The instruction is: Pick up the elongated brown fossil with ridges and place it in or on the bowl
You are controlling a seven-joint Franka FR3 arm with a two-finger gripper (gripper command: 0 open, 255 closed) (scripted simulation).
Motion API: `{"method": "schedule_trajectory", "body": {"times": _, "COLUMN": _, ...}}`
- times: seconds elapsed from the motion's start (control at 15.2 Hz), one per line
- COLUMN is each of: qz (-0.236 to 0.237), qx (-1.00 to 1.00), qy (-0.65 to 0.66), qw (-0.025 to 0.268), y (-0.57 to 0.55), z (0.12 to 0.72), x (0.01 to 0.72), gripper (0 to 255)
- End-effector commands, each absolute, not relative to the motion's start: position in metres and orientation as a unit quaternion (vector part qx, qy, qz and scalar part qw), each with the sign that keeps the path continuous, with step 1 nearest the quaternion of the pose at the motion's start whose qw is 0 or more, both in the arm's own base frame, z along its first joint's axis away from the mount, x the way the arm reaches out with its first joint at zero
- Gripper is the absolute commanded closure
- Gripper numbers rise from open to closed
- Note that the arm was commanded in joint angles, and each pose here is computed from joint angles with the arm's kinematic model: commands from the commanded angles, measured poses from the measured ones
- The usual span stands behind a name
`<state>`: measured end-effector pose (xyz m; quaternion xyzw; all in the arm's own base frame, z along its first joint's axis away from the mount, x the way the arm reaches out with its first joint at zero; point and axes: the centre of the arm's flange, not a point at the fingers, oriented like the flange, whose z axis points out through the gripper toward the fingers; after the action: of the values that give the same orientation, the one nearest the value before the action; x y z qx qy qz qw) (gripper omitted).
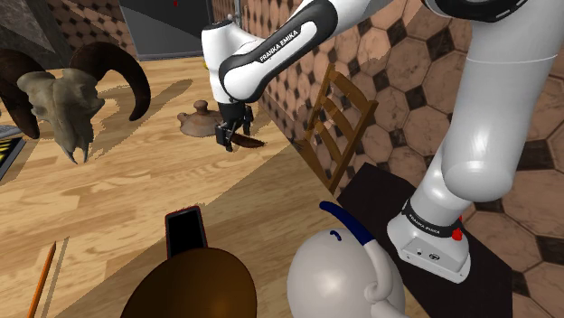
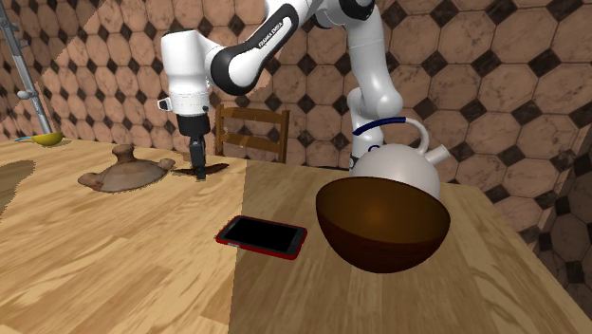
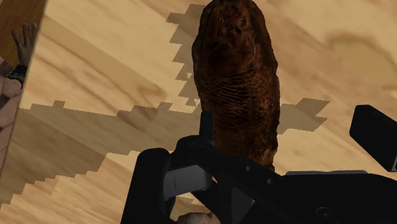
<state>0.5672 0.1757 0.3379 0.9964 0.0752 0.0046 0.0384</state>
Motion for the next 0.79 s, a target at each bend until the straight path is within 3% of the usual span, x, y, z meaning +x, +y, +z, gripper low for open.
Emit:
{"method": "schedule_trajectory", "body": {"times": 0.0, "qz": 0.005, "qx": 0.996, "qy": 0.075, "qw": 0.038, "y": 0.176, "z": 0.338, "x": 0.567, "gripper": 255}}
{"method": "schedule_trajectory", "body": {"times": 0.73, "qz": 0.005, "qx": 0.996, "qy": 0.075, "qw": 0.038, "y": 0.176, "z": 0.348, "x": 0.567, "gripper": 255}}
